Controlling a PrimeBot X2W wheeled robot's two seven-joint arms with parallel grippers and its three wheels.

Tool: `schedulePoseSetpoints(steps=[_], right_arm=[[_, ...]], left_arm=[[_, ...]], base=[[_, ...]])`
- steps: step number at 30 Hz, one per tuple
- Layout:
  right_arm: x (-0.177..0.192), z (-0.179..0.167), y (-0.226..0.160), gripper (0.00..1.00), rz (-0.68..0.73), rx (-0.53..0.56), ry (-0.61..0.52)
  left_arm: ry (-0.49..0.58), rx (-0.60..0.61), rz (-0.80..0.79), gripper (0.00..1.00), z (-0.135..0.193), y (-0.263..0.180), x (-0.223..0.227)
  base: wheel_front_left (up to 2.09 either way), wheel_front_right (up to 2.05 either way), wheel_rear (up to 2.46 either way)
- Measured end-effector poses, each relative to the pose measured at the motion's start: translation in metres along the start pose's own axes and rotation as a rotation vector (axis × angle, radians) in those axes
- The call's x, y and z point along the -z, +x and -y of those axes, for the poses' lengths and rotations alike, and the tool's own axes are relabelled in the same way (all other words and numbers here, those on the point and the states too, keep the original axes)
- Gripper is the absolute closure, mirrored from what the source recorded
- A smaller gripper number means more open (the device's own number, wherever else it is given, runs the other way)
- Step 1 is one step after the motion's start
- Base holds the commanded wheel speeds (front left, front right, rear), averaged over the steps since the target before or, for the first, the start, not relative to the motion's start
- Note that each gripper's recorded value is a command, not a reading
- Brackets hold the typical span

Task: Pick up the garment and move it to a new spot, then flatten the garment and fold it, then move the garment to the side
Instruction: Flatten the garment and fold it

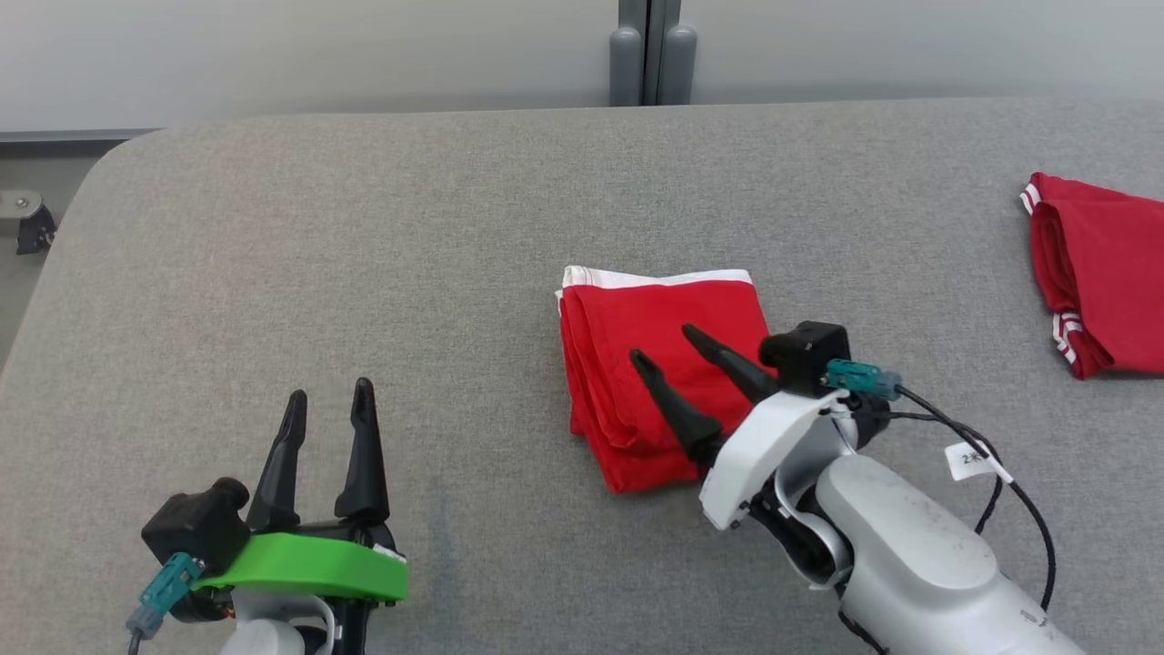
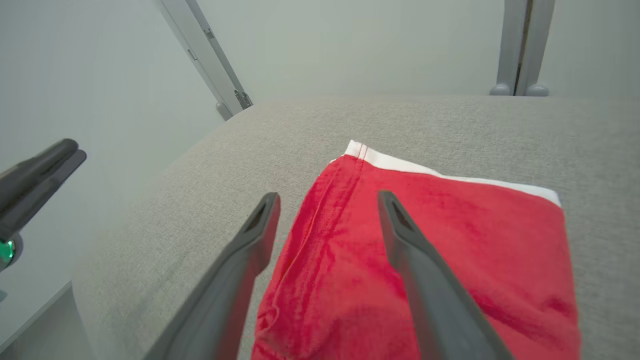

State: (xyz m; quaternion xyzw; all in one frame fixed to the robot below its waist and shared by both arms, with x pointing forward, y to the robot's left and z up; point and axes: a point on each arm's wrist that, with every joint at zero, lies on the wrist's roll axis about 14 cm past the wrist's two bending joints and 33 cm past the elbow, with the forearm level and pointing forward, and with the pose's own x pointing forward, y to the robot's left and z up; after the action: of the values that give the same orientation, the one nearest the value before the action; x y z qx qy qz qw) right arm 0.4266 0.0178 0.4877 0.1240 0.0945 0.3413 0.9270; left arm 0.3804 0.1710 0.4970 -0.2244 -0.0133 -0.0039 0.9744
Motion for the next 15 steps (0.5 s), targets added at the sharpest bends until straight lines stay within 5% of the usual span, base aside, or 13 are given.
schedulePoseSetpoints(steps=[8,15], right_arm=[[-0.013,0.050,-0.024,0.00,0.032,0.141,-0.062],[-0.006,0.056,-0.031,0.00,0.025,0.177,-0.065]], left_arm=[[-0.005,0.024,-0.006,0.00,0.009,-0.001,0.003],[-0.005,0.023,-0.007,0.00,0.008,-0.003,0.003]], base=[[0.00,0.00,0.00],[0.00,0.00,0.00]])
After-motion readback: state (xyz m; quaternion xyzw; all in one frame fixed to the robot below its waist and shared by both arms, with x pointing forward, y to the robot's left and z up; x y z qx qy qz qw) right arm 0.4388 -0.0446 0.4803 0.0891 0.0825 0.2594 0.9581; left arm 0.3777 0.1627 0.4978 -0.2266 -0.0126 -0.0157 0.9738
